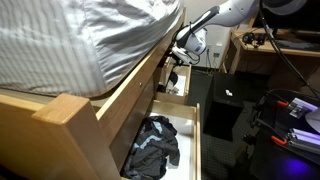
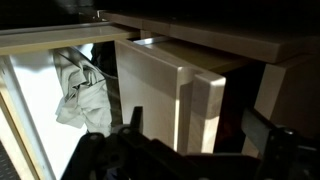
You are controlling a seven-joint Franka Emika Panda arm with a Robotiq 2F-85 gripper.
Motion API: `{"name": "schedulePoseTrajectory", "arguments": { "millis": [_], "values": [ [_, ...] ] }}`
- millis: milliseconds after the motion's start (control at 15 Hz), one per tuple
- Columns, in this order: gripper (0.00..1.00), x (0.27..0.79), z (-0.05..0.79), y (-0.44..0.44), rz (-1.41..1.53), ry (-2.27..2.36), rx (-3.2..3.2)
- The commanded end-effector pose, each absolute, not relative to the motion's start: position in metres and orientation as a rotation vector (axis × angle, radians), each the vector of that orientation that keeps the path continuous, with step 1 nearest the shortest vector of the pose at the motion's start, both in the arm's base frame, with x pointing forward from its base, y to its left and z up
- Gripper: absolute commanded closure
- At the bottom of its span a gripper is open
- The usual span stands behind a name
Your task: Open the top right drawer
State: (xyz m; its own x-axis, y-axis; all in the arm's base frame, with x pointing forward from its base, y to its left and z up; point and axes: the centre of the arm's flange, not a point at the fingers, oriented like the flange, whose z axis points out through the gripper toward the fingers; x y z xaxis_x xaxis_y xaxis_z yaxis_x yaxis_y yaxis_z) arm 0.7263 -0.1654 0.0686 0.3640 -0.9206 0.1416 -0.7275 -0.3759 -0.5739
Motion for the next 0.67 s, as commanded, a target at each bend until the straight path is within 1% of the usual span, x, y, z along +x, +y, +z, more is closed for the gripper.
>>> {"name": "schedulePoseTrajectory", "arguments": {
  "millis": [0,67,133,467,600],
  "values": [
    [0.00,0.739,0.041,-0.177,-0.574,1.468,-2.189],
    [0.00,0.741,0.036,-0.178,-0.562,1.477,-2.192],
    [0.00,0.725,0.051,-0.172,-0.587,1.456,-2.212],
    [0.00,0.727,0.051,-0.172,-0.594,1.455,-2.209],
    [0.00,0.725,0.057,-0.166,-0.473,1.465,-2.258]
  ]
}}
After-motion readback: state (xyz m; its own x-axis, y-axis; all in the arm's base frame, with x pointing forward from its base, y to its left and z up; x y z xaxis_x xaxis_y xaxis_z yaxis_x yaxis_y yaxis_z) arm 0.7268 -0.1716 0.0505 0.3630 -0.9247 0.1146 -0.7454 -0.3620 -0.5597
